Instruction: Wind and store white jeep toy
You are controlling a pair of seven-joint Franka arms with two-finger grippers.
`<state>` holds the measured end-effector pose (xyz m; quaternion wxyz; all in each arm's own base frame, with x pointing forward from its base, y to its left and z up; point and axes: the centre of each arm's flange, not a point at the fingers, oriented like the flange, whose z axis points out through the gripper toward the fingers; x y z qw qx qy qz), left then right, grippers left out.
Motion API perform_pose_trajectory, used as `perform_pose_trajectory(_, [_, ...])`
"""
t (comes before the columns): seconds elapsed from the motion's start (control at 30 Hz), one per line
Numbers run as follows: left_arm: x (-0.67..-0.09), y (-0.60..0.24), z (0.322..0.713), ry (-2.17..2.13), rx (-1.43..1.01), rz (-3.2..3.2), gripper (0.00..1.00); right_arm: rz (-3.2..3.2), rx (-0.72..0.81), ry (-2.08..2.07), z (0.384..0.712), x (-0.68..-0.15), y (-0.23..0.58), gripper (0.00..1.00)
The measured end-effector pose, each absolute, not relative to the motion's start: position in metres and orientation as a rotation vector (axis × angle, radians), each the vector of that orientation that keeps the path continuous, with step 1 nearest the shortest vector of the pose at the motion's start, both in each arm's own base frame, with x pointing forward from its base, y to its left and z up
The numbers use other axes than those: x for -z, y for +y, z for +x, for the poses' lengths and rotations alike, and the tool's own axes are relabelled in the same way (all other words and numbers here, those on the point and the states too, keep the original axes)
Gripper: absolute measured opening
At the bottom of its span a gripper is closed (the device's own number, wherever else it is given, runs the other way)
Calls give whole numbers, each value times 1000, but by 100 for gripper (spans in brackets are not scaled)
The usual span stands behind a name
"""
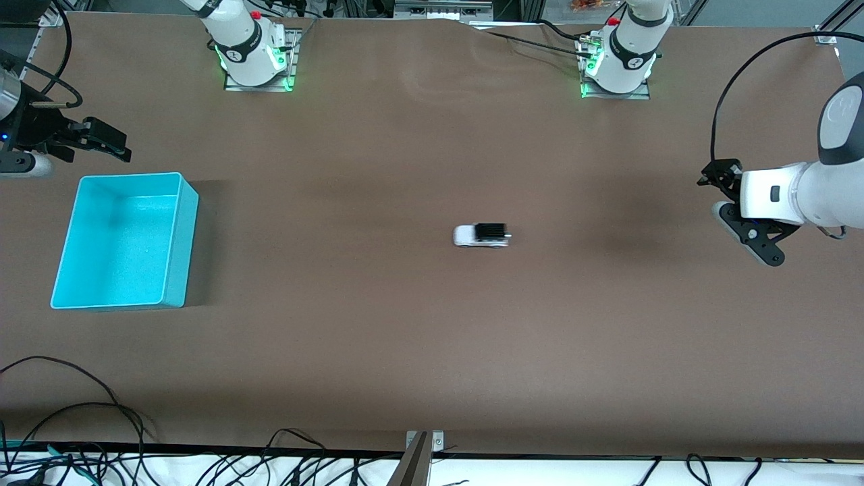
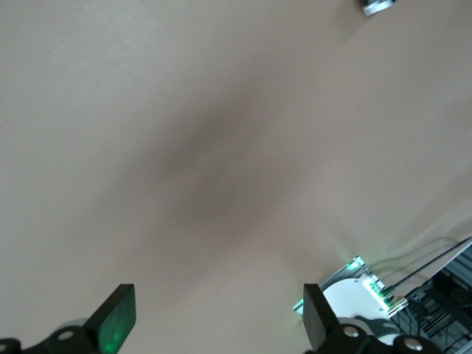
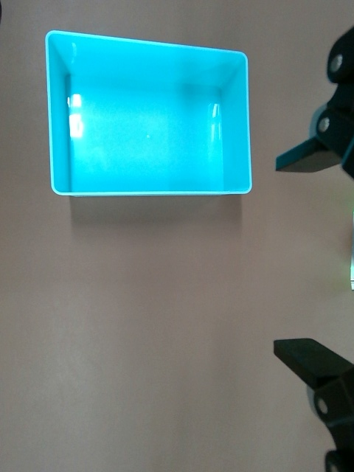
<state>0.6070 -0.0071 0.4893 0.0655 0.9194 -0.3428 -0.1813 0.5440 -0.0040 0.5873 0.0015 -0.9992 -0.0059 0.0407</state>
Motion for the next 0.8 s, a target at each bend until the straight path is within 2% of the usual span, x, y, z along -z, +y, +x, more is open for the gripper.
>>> perform_pose_trajectory(0.6, [-532,-61,594,-924,496,2971,100,-3137,-120,-16,544,-588,-5,100])
perform_pose_trajectory(0.8, [-536,-53,596,-817,368,2983,100,-3137,-108,-15,545,-590,-5,100])
